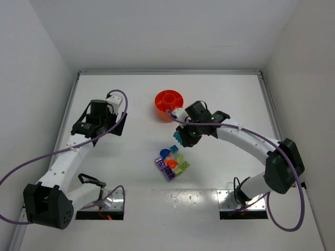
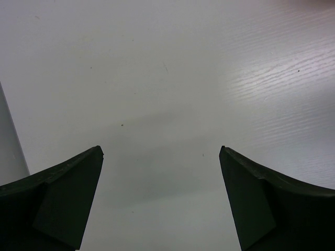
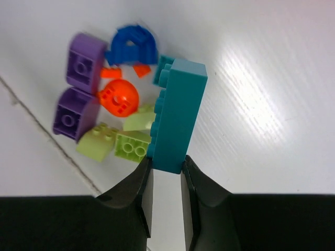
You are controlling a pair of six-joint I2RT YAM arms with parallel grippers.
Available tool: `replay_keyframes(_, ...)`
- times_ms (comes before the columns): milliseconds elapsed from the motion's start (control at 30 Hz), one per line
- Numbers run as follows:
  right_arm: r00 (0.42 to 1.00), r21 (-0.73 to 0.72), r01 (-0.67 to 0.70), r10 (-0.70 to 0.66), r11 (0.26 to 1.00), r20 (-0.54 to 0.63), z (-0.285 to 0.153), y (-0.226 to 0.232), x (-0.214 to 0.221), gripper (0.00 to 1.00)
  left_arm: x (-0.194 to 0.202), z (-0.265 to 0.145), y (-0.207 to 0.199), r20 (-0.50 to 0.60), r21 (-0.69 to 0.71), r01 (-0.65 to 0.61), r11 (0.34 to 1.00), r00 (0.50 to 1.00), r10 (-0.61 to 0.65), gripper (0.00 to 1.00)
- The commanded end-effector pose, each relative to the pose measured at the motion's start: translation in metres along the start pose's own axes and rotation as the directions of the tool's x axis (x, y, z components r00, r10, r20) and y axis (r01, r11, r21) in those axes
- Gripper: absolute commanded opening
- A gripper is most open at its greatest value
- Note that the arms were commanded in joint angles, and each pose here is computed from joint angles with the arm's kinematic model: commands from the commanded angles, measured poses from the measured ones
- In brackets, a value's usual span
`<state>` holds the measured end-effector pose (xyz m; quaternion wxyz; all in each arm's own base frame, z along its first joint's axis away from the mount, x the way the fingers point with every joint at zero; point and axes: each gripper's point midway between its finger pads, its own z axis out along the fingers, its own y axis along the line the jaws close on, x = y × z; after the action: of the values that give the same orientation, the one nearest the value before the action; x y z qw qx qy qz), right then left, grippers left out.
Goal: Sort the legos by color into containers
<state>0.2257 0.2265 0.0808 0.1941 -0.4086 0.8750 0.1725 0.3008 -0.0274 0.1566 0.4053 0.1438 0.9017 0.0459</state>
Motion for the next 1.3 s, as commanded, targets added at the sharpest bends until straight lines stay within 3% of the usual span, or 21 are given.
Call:
replay_keyframes(0, 0.998, -0.057, 0.036, -0.033, 0.998, 0.044, -0.023, 0.01, -0.024, 0.0, -0.008, 0.001, -0.002, 0.033, 0.008, -0.009, 1.0, 0.999, 0.008, 1.0)
replay_keyframes(267, 0.992, -0.05, 0.04, -0.034, 0.998, 0.124, -0.052, -0.012, -0.096, 0.0, -0.01, -0.002, 0.0, 0.041, -0.005, -0.016, 1.0, 0.999, 0.016, 1.0)
replay_keyframes(433, 0.994, -0.057, -0.016, 0.022, 0.998, 0.107, -0.065, -0.033, -0.124, 0.0, -0.01, -0.002, 0.0, 0.041, -0.005, -0.016, 1.0, 0.999, 0.016, 1.0)
replay_keyframes(500, 0.995, -0.111, -0.067, 0.074, 0.992, 0.063, -0.058, -0.041, -0.123, 0.0, -0.01, -0.002, 0.0, 0.041, -0.005, -0.016, 1.0, 0.999, 0.016, 1.0)
replay_keyframes(567, 0.994, -0.143, -0.036, 0.05, 0.989, 0.101, -0.063, -0.041, -0.138, 0.0, -0.01, -0.002, 0.0, 0.041, -0.005, -0.016, 1.0, 0.999, 0.016, 1.0)
replay_keyframes(800, 0.997, -0.097, 0.075, -0.073, 0.992, 0.031, -0.068, -0.069, -0.151, 0.0, -0.006, 0.0, 0.0, 0.032, -0.003, -0.017, 1.0, 0.999, 0.017, 1.0)
replay_keyframes(833, 0.996, -0.095, 0.069, -0.073, 0.993, -0.046, -0.059, -0.076, -0.14, 0.0, -0.006, 0.0, 0.0, 0.032, -0.003, -0.017, 1.0, 0.999, 0.017, 1.0)
replay_keyframes(1033, 0.981, 0.019, 0.183, -0.181, 0.983, -0.072, -0.067, -0.108, -0.153, 0.0, -0.005, 0.004, 0.0, 0.024, 0.002, -0.012, 1.0, 1.0, 0.012, 1.0)
replay_keyframes(1267, 0.963, 0.017, 0.239, -0.235, 0.971, -0.135, -0.054, -0.119, -0.142, 0.0, -0.003, 0.006, -0.001, 0.024, 0.002, -0.012, 1.0, 1.0, 0.012, 1.0)
